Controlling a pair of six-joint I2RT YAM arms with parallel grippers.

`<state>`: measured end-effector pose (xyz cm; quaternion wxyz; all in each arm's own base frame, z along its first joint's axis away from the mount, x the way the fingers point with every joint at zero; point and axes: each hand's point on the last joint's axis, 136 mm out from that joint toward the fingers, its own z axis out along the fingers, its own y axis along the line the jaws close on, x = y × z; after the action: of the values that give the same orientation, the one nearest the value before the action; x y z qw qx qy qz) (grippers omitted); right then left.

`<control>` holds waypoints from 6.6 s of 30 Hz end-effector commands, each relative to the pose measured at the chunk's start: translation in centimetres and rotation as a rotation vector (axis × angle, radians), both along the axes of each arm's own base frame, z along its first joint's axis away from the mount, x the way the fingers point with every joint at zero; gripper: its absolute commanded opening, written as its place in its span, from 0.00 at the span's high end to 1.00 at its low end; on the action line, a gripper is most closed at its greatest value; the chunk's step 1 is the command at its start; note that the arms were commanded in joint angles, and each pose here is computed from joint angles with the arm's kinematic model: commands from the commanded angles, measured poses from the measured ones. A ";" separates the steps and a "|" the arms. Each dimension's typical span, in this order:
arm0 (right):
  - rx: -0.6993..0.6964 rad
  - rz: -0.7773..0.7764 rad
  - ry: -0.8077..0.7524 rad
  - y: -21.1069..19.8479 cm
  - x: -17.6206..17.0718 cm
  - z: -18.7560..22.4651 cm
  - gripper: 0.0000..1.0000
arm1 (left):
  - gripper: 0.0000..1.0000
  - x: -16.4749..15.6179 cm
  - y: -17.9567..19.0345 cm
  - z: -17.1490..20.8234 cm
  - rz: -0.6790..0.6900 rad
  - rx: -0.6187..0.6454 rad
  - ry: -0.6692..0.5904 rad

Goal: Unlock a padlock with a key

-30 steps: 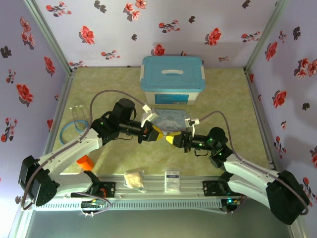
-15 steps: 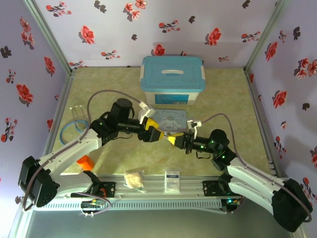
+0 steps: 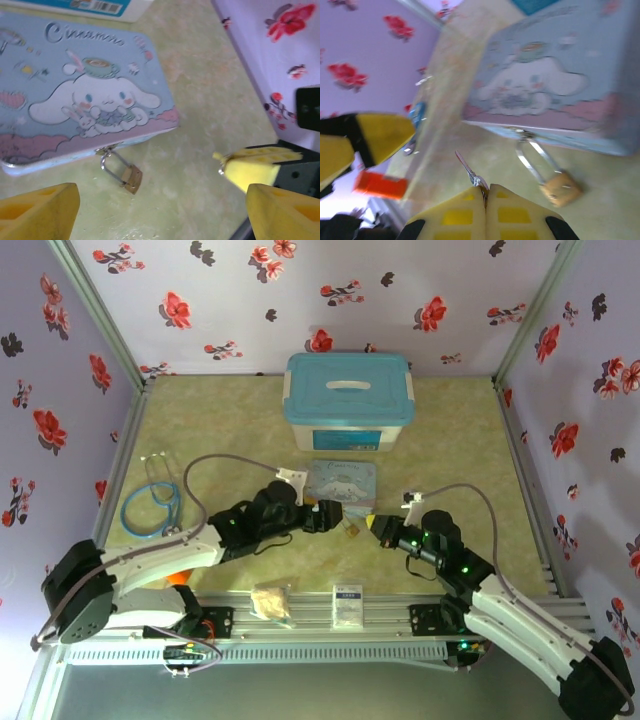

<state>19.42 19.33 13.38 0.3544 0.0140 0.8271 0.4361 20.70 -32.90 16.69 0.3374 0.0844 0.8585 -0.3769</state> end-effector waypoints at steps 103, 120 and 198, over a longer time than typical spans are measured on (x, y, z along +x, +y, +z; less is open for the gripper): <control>0.148 -0.049 0.365 0.1 -0.4 -7.1 1.00 | 0.99 -0.2 -7.3 -12.8 0.231 -0.328 0.388; 0.144 -0.039 0.213 -0.7 -0.4 -4.1 1.00 | 0.79 -0.8 -2.9 -18.4 0.301 0.014 0.443; 0.035 -0.166 0.233 -3.1 0.2 -5.3 1.00 | 0.51 -5.2 -4.5 -14.7 -0.019 0.472 0.209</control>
<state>18.96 16.50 7.22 0.2727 0.1348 0.8576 0.4147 16.41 -37.91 2.57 0.2271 0.1230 0.9496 -0.1779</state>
